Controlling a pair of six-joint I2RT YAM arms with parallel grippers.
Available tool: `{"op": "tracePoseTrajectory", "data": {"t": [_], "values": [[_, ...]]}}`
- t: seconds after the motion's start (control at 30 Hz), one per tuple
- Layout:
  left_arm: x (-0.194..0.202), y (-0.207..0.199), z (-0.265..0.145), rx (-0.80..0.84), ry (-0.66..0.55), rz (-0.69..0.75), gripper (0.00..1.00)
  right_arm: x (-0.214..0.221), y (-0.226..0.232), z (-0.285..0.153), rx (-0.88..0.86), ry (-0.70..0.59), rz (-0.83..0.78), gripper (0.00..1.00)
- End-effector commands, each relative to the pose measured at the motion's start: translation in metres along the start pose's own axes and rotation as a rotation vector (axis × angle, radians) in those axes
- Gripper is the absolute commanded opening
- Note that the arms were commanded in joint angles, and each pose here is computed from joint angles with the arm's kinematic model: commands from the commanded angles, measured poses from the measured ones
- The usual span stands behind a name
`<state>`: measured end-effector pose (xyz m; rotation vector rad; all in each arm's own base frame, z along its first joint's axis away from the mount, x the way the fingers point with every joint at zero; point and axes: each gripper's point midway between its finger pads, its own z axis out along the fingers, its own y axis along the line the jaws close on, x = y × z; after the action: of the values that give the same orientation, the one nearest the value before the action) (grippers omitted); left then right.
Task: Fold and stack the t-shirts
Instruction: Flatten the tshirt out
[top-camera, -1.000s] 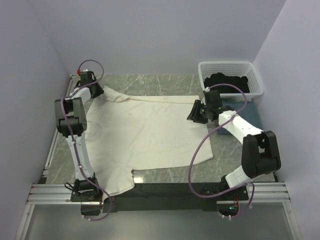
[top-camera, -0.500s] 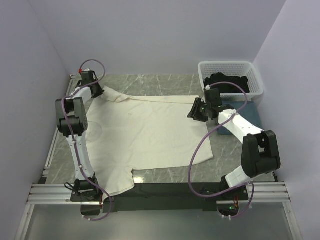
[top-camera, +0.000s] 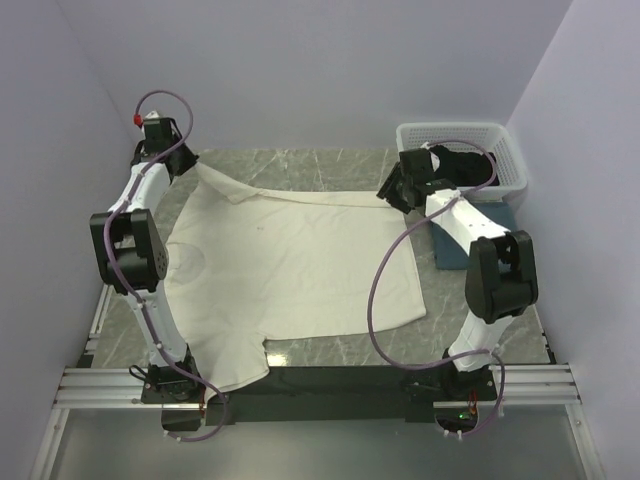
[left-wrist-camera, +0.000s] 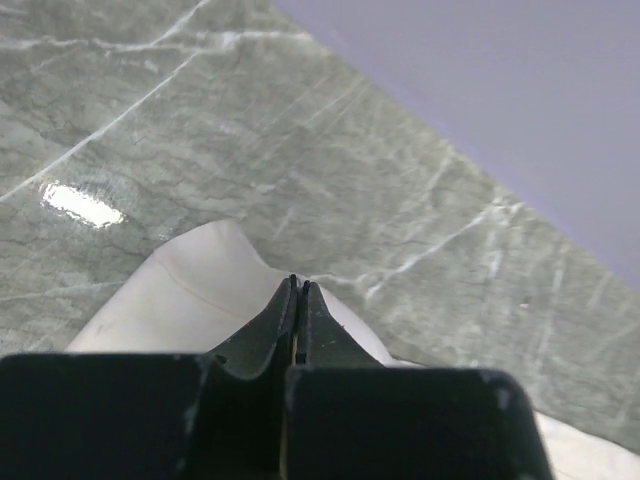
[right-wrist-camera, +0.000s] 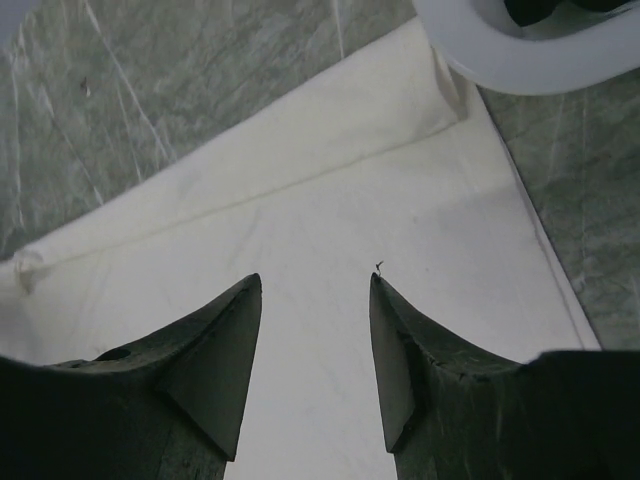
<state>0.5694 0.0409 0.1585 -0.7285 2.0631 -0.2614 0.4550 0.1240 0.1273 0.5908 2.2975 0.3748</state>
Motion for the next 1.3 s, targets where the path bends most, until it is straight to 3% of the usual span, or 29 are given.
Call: {"op": "tracePoseTrajectory", "data": {"t": [0.0,0.27,0.33,0.53,1.27], "values": [[-0.009,-0.011,-0.022,0.022,-0.019,-0.031,0.01,-0.028,0.001,0.013,0.064,-0.092,0.186,0.55],[-0.006,-0.011,-0.028,0.028,-0.011,-0.045,0.01,-0.029,-0.012,0.052,0.182,-0.13,0.43,0.54],[-0.005,-0.012,-0.028,0.036,-0.008,-0.048,0.01,-0.044,-0.014,0.053,0.22,-0.199,0.418,0.54],[0.0,-0.01,-0.026,0.035,0.001,-0.061,0.01,-0.049,-0.013,0.068,0.284,-0.235,0.308,0.56],[-0.002,-0.001,-0.037,0.031,0.004,-0.122,0.01,-0.007,-0.019,0.098,0.443,-0.138,0.215,0.52]]}}
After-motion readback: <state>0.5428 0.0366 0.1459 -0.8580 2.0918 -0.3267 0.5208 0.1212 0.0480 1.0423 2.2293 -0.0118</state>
